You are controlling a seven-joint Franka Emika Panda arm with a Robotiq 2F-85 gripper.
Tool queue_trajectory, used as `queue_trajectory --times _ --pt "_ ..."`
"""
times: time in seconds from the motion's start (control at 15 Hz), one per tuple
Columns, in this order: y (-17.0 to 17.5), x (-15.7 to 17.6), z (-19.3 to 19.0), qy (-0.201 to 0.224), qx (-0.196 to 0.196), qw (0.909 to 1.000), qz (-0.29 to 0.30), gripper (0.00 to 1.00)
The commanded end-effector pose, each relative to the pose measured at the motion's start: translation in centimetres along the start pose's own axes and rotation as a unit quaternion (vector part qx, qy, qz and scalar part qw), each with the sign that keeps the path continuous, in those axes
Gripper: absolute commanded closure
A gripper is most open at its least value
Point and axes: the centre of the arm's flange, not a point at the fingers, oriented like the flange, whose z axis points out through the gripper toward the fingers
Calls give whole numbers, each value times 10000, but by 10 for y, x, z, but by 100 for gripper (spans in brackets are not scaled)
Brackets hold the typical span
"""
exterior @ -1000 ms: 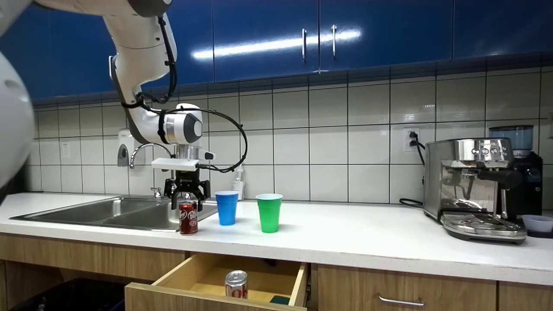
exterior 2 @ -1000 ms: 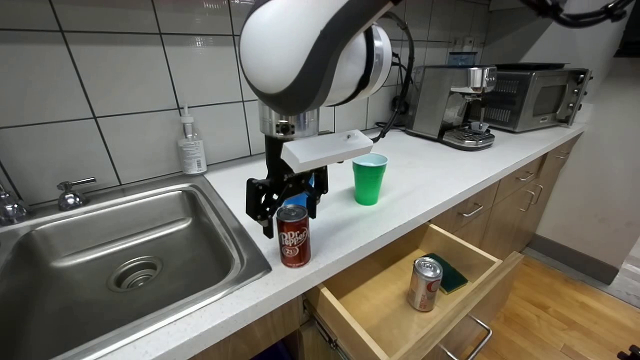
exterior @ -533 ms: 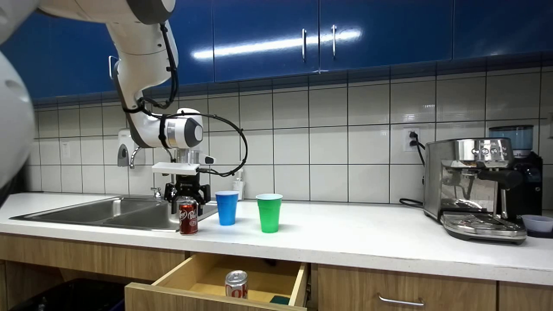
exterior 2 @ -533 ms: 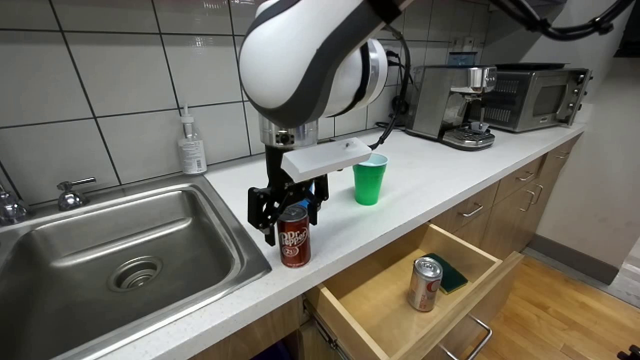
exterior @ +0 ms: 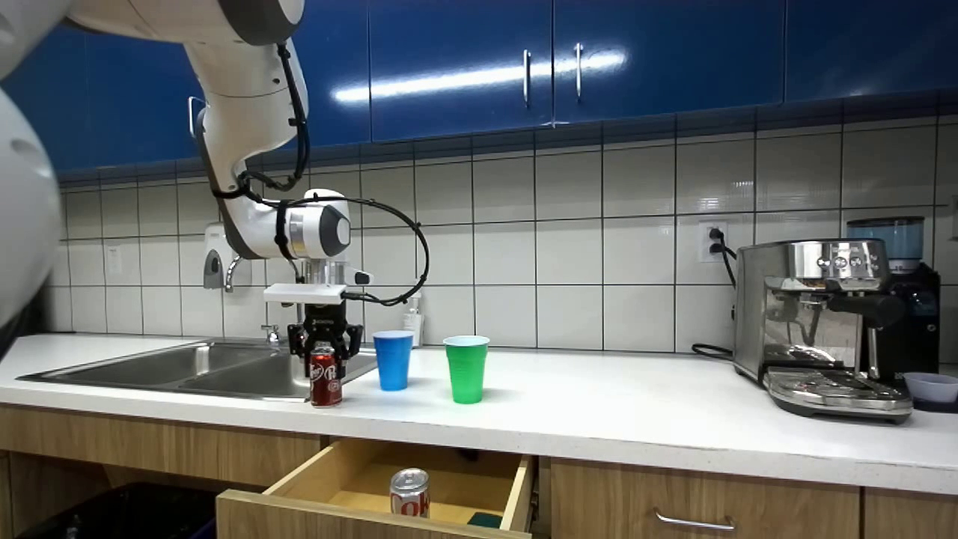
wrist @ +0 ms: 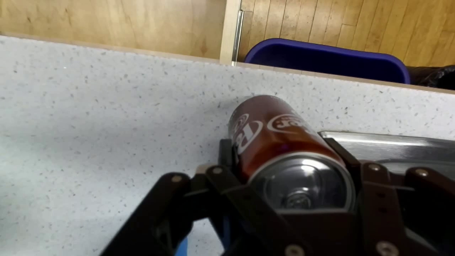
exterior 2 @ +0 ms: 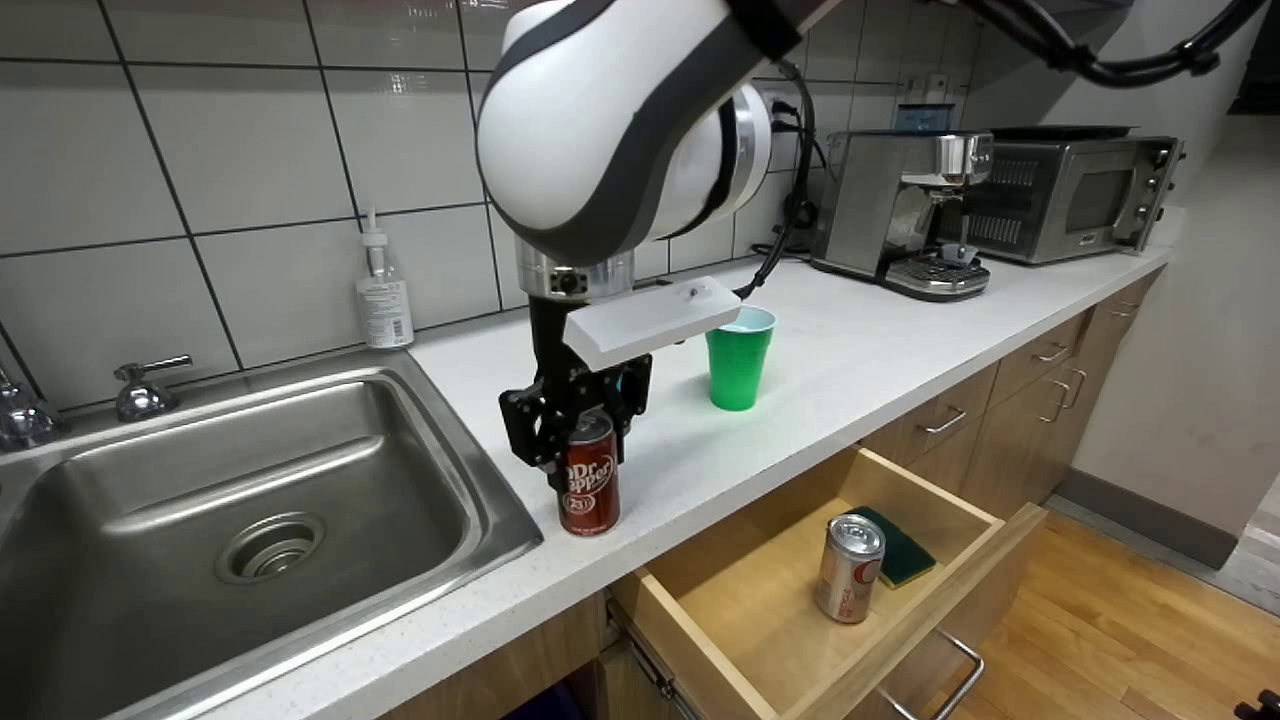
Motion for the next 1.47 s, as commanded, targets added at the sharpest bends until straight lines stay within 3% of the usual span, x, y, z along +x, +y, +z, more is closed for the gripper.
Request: queue_trajectory --times 0.0,0.6,1.07,1.4 --pt "3 2 -9 13 -71 9999 -154 61" --pt "13 -11 -43 330 8 9983 -484 61" --pt "41 -25 -72 505 30 9985 -213 61" --pt "65 -46 -68 600 133 9981 35 61"
